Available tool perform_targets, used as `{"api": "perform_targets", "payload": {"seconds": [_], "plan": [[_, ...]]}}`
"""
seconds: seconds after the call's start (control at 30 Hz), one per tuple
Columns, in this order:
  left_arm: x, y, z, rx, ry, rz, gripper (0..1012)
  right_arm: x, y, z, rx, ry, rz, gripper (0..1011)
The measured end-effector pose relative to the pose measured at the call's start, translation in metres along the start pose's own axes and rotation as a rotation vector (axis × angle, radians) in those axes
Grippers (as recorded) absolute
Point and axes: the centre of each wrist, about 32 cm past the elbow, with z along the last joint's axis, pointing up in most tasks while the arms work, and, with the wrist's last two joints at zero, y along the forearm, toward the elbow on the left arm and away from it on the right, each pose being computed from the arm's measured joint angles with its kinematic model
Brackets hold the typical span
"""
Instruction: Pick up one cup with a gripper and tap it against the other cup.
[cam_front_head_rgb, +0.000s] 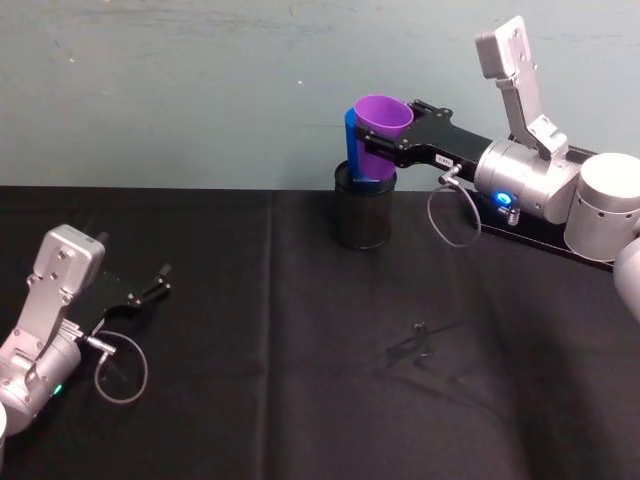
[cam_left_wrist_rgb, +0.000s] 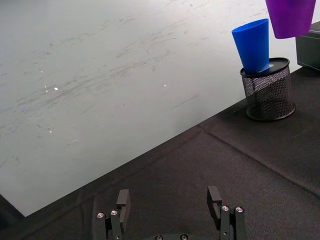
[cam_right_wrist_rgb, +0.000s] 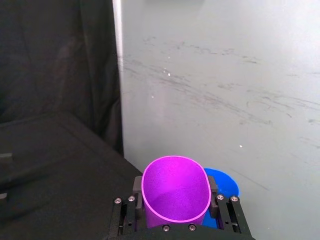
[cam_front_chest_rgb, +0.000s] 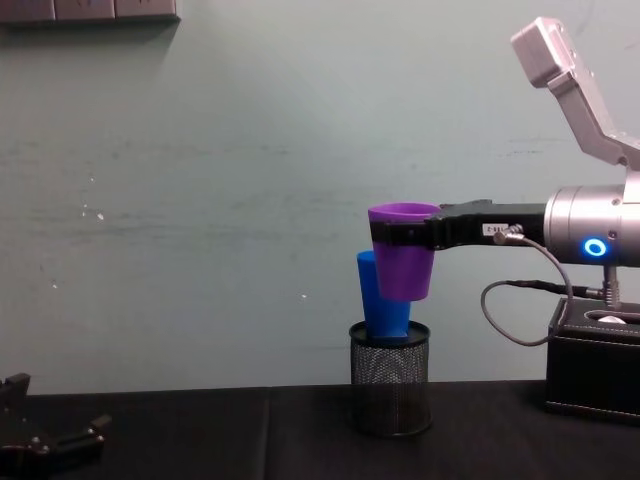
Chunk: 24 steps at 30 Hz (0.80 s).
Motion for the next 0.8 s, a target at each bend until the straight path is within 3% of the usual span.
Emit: {"api": "perform_targets", "payload": {"seconds": [0.43, 0.8], "plan": [[0.0, 0.0, 0.0, 0.0, 0.0, 0.0, 1011, -0.007, 0.007, 0.0, -0.005, -0.003, -0.044, 718], [0.0, 0.0, 0.0, 0.0, 0.0, 0.0, 1012, -0.005, 0.017, 0.0, -0.006, -0.005, -0.075, 718]]}}
